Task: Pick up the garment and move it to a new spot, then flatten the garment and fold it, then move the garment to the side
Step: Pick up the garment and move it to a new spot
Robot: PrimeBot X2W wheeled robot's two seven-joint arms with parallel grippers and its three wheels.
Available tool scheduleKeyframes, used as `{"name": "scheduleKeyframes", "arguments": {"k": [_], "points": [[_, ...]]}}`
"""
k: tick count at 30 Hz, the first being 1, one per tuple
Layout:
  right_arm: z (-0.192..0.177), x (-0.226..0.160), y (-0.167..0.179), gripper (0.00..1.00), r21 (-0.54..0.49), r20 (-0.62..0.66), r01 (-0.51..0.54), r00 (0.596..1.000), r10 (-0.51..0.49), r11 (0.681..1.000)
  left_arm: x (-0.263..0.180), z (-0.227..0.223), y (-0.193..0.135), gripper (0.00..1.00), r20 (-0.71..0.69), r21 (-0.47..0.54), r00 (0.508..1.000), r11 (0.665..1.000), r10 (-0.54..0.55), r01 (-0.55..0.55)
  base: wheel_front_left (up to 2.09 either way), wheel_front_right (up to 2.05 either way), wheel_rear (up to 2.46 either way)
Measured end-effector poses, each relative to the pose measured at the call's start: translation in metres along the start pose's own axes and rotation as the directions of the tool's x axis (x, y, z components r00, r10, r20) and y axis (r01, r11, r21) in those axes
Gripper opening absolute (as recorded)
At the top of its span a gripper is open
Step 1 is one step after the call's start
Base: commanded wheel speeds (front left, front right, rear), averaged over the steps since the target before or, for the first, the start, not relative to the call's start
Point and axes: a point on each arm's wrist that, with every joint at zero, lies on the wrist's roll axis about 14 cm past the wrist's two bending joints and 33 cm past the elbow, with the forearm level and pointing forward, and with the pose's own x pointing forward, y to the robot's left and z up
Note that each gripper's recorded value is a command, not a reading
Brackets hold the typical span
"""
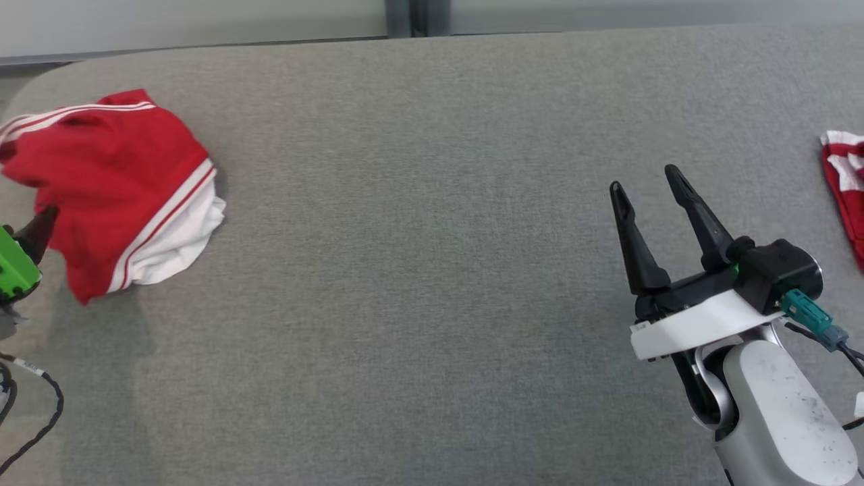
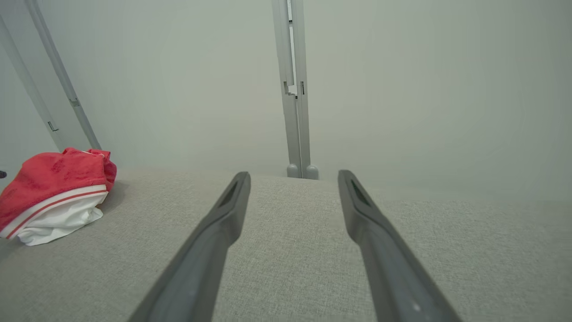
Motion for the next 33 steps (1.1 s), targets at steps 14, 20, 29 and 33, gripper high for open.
{"name": "scheduleKeyframes", "arguments": {"k": [14, 20, 29, 33], "points": [[-0.021, -0.021, -0.045, 1.00, -0.021, -0.067, 0.134, 0.989, -0.135, 0.991, 0.067, -0.073, -0.034, 0.00, -0.289, -0.020, 0.955, 0.998, -0.062, 0.058, 0.00, 0.00, 0.00], [-0.012, -0.024, -0.040, 1.00, -0.018, -0.049, 0.133, 0.990, -0.134, 0.991, 0.059, -0.054, -0.052, 0.00, -0.230, 0.043, 0.968, 0.993, -0.100, 0.113, 0.00, 0.00, 0.00], [0.012, -0.046, -0.036, 1.00, -0.020, -0.009, 0.155, 0.988, -0.155, 0.988, 0.012, 0.003, -0.107, 0.00, -0.055, 0.161, 0.963, 0.949, -0.264, 0.269, 0.00, 0.00, 0.00], [0.023, -0.059, -0.035, 1.00, -0.020, 0.014, 0.170, 0.985, -0.170, 0.985, -0.018, 0.023, -0.143, 0.00, 0.013, 0.224, 0.929, 0.907, -0.369, 0.357, 0.00, 0.00, 0.00]]}}
